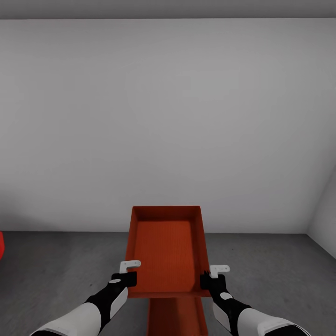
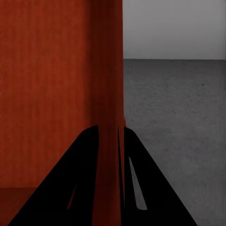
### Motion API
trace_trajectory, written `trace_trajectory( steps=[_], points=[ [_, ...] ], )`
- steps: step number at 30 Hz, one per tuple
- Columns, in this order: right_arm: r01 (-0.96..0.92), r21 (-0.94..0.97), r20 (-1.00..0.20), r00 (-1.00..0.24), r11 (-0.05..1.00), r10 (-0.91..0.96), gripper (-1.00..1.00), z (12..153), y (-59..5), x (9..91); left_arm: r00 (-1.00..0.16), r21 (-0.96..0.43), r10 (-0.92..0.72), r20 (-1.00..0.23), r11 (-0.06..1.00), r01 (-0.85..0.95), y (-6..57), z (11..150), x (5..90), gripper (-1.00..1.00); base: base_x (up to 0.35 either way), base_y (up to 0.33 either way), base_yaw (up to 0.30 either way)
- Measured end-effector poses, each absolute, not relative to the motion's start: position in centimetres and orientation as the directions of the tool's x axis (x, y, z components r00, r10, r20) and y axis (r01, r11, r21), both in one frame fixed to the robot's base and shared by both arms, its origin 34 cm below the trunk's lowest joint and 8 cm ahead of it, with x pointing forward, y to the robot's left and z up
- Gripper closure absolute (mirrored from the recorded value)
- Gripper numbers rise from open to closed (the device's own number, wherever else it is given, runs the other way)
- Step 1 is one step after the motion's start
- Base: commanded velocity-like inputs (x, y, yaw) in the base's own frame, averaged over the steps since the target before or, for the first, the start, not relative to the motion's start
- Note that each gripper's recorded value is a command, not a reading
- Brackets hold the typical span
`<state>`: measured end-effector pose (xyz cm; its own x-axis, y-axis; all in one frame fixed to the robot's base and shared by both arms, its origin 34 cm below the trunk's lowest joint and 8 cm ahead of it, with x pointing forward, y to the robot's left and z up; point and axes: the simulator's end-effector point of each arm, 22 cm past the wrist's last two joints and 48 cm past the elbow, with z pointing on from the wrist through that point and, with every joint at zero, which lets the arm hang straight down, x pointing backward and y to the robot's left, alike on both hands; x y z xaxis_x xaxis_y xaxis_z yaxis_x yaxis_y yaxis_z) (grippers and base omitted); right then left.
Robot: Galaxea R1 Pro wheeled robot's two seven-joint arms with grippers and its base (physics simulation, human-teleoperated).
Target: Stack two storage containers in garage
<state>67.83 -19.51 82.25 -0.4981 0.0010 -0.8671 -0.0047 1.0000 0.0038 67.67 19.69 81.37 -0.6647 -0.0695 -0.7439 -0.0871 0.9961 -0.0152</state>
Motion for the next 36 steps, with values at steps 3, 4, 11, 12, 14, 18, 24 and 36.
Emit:
trace_trajectory(
  steps=[3,4,11,12,14,18,24,36],
  points=[
    [-0.005,0.004,-0.867,-0.498,1.0,0.001,1.0,82.25,-19.52,67.83,-0.665,-0.015,-0.069,-0.744,0.996,-0.087,19.68,81.37,67.67,1.0,-0.004,-0.006,0.0],
    [-0.005,0.004,-0.867,-0.498,1.0,0.001,1.0,82.25,-19.52,67.83,-0.665,-0.015,-0.069,-0.744,0.996,-0.087,19.68,81.37,67.67,1.0,-0.002,-0.003,0.0],
    [-0.005,0.004,-0.868,-0.496,1.0,0.001,1.0,82.36,-19.52,67.86,-0.663,-0.015,-0.069,-0.745,0.996,-0.087,19.69,81.48,67.7,1.0,0.0,-0.001,0.112],
    [-0.005,0.004,-0.868,-0.496,1.0,0.001,1.0,82.38,-19.51,67.86,-0.663,-0.015,-0.069,-0.746,0.996,-0.087,19.69,81.5,67.71,1.0,0.0,0.0,0.08],
    [-0.005,0.004,-0.868,-0.496,1.0,0.001,1.0,82.4,-19.51,67.87,-0.663,-0.015,-0.069,-0.746,0.996,-0.087,19.69,81.52,67.71,1.0,0.0,0.0,0.027],
    [-0.005,0.004,-0.869,-0.496,1.0,0.001,1.0,82.41,-19.52,67.87,-0.662,-0.015,-0.069,-0.746,0.996,-0.087,19.68,81.53,67.71,1.0,0.0,0.0,0.007],
    [-0.005,0.004,-0.869,-0.496,1.0,0.001,1.0,82.41,-19.53,67.87,-0.662,-0.015,-0.069,-0.746,0.996,-0.087,19.68,81.53,67.71,1.0,0.0,0.0,0.0],
    [-0.004,0.005,-0.869,-0.496,1.0,0.002,1.0,82.41,-19.51,67.87,-0.663,-0.015,-0.068,-0.746,0.996,-0.086,19.69,81.56,67.74,1.0,0.0,0.0,0.0]
  ],
)
